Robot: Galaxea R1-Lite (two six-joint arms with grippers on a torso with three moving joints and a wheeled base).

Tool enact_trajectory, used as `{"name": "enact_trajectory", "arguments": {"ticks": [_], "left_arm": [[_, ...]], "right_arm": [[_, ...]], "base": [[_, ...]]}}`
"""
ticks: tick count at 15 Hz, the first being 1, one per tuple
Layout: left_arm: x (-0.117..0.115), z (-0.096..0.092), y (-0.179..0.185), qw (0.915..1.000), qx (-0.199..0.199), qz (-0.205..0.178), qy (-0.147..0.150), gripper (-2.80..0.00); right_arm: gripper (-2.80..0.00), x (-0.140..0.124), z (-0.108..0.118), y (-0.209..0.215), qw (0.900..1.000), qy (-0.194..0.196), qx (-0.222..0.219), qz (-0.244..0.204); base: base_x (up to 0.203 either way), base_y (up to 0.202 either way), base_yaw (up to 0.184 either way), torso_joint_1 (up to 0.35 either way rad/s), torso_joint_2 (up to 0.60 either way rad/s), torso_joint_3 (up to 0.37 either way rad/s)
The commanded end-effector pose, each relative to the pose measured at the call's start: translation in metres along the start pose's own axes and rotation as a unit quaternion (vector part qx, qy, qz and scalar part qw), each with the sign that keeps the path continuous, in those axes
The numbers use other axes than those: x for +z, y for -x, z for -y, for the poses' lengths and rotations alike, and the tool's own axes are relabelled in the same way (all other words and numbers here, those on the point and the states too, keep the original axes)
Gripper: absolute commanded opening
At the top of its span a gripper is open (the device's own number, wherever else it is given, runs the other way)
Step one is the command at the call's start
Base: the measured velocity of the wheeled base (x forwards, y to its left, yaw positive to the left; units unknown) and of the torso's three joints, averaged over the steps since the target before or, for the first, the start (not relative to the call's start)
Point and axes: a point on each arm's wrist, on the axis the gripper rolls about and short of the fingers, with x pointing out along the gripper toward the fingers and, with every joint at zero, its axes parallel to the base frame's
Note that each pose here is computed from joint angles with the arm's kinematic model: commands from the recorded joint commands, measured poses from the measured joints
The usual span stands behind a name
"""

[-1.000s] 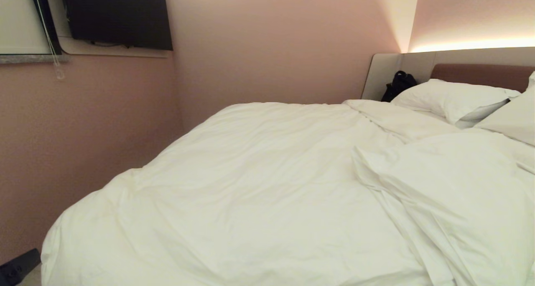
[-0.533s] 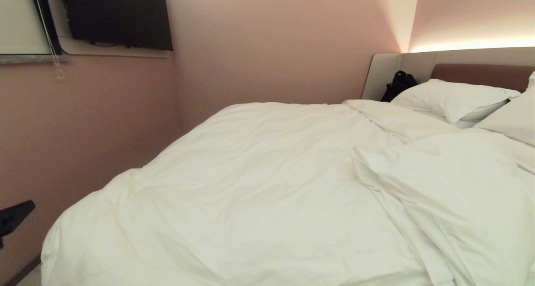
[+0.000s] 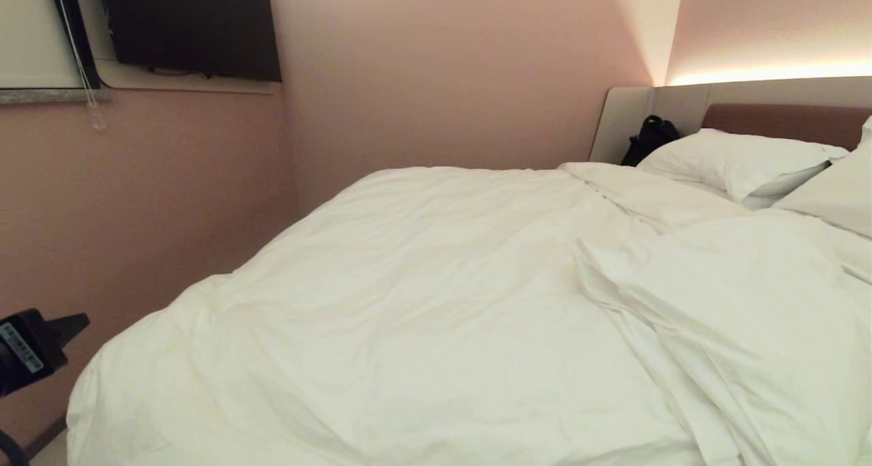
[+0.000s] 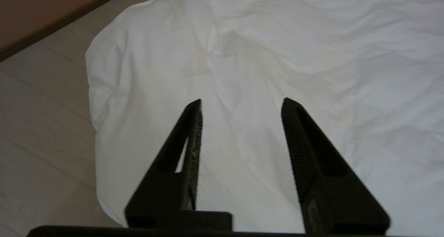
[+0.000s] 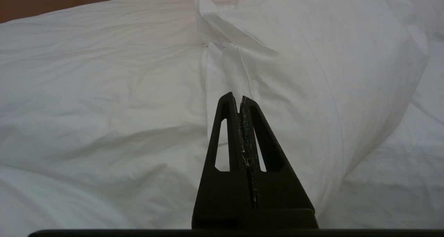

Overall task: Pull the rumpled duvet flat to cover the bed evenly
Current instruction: Flatten the corners of the folded blanket

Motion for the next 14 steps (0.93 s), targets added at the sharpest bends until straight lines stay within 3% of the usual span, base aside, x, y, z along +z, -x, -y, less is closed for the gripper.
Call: {"name": "enact_trajectory", "arguments": {"ticks": [1, 6, 12, 14], "left_arm": [[0.002, 0.000, 0.007, 0.9998, -0.007, 0.016, 0.002, -2.80], [-0.003, -0.004, 0.048, 0.9941, -0.071, 0.071, -0.040, -2.80], [-0.021, -0.012, 0.075, 0.9880, -0.102, 0.098, -0.061, -2.80], [-0.031, -0.017, 0.089, 0.9840, -0.110, 0.113, -0.083, -2.80]], "right_arm": [[-2.80, 0.000, 0.000, 0.000, 1.000, 0.000, 0.000, 0.000], [-2.80, 0.000, 0.000, 0.000, 1.000, 0.000, 0.001, 0.000], [-2.80, 0.000, 0.000, 0.000, 1.000, 0.000, 0.000, 0.000], [-2.80, 0.000, 0.000, 0.000, 1.000, 0.000, 0.000, 0.000]], "base": [[0.000, 0.000, 0.000, 0.000, 0.00, 0.000], [0.000, 0.000, 0.000, 0.000, 0.00, 0.000], [0.000, 0.000, 0.000, 0.000, 0.00, 0.000], [0.000, 0.000, 0.000, 0.000, 0.00, 0.000]]}}
